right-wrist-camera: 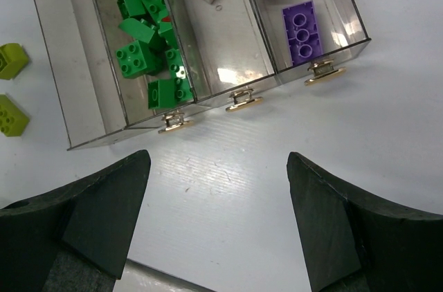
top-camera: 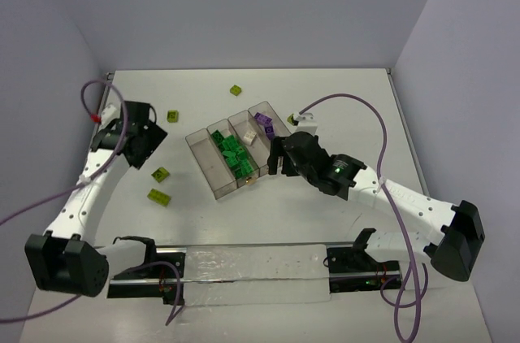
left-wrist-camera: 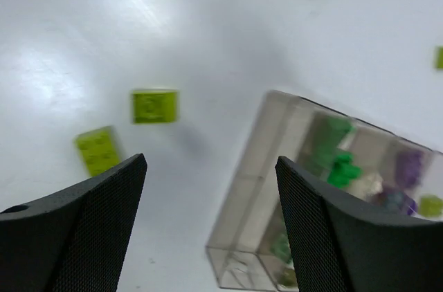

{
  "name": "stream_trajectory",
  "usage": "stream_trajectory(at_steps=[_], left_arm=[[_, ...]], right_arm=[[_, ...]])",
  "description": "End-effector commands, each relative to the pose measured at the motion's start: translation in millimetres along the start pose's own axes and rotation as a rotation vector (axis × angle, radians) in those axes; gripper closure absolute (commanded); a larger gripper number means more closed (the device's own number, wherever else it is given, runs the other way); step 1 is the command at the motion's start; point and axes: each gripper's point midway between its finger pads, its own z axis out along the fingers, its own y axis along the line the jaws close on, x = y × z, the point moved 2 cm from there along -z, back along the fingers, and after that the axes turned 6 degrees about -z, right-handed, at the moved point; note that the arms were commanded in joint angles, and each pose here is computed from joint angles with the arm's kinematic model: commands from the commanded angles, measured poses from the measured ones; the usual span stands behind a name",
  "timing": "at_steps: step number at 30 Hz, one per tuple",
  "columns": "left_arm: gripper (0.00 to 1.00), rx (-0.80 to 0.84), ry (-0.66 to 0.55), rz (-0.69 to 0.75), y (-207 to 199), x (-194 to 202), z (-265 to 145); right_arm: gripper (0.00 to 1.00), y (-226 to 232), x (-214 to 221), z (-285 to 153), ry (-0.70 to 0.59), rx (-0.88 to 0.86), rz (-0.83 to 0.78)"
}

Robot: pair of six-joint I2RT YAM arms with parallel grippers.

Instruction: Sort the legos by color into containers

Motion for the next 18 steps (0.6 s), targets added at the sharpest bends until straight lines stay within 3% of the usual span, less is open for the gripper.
stream_trajectory(at_steps=[1,8,18], left_arm=[[0.17,-0.115,0.056,-0.012,45,8,22],[0.16,-0.224,0.237,-0.057,74,46,52],[0.16,-0.314,0.269,-0.15,106,76,61]], right_arm=[[0.13,13,-7,3,-0.029,-0.047,0.011],[0.13,8,-9,-1,-0.042,-0.036,0.003],[0.13,8,0,3,-0.012,-0.035,-0.002]])
